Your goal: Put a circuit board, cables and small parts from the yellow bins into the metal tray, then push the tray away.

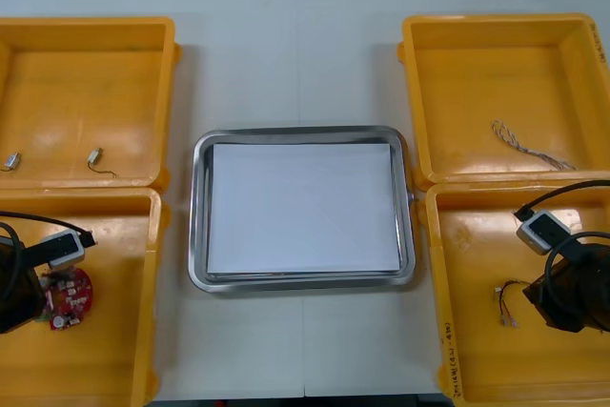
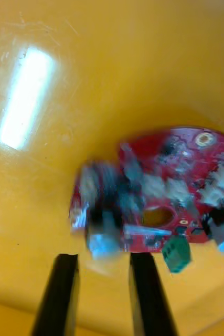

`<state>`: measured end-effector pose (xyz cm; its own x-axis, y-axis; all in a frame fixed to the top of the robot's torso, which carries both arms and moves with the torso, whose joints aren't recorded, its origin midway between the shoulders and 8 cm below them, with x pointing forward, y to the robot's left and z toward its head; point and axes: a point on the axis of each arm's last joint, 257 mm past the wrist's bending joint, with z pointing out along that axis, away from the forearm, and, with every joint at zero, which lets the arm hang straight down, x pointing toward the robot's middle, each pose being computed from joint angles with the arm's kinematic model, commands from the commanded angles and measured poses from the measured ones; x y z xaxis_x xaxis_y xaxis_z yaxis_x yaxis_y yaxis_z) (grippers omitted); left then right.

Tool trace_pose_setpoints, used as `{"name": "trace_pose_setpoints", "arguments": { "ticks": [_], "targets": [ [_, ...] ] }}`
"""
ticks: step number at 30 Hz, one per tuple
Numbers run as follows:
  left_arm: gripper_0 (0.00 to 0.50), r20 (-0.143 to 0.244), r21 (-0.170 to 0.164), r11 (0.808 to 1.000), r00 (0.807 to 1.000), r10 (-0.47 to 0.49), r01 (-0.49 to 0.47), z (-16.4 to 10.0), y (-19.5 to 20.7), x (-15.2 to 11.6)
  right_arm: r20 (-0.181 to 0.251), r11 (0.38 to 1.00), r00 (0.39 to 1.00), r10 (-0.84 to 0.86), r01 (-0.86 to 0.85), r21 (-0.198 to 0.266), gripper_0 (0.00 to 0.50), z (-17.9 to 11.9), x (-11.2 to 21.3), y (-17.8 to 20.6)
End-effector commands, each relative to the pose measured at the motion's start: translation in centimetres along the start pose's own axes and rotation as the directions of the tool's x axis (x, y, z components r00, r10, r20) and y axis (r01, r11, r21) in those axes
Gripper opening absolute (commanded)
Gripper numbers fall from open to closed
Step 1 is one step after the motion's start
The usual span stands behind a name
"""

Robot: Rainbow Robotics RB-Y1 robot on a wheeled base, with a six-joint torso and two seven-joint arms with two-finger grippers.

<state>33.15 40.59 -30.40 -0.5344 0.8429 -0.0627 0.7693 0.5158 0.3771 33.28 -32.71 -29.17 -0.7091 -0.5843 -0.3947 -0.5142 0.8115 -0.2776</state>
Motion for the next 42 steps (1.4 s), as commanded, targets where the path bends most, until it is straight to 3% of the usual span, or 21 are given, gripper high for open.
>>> {"name": "trace_pose_setpoints", "arguments": {
  "ticks": [1, 4, 13, 23, 29, 36, 42],
  "targets": [
    [0.440, 0.014, -0.010, 0.995, 0.995, -0.100, 0.100, -0.4, 0.3, -1.1, -0.003, 0.989, 0.992, -0.127, 0.127, 0.072, 0.500, -1.2, -0.5, -2.6],
    [0.500, 0.012, -0.008, 0.995, 0.995, -0.101, 0.101, -0.3, 0.2, -1.0, -0.009, 0.981, 0.984, -0.177, 0.177, 0.076, 0.500, -1.1, -0.3, -2.7],
    [0.500, 0.023, -0.018, 0.995, 0.995, -0.094, 0.095, -1.0, 1.3, -0.2, -0.023, 0.948, 0.951, -0.309, 0.310, 0.072, 0.500, -0.1, 0.3, -3.4],
    [0.500, 0.049, 0.052, 0.999, 0.999, -0.016, 0.013, -3.2, 1.3, 1.3, -0.003, 0.929, 0.930, -0.369, 0.369, 0.038, 0.500, 1.8, 0.4, -3.3],
    [0.500, 0.073, 0.054, 0.995, 0.994, 0.081, -0.085, -4.0, 1.5, 2.5, 0.023, 0.923, 0.922, -0.386, 0.385, 0.017, 0.500, 2.4, -0.1, -2.3],
    [0.500, 0.074, 0.064, 0.996, 0.995, 0.062, -0.067, -3.8, 0.8, 3.9, 0.035, 0.916, 0.916, -0.400, 0.400, -0.002, 0.500, 2.7, -0.3, -1.4],
    [0.500, 0.098, 0.075, 0.996, 0.995, 0.031, -0.039, -2.6, 0.3, 4.2, 0.032, 0.920, 0.920, -0.391, 0.392, -0.019, 0.500, 3.4, 0.1, -1.4]
  ]
}}
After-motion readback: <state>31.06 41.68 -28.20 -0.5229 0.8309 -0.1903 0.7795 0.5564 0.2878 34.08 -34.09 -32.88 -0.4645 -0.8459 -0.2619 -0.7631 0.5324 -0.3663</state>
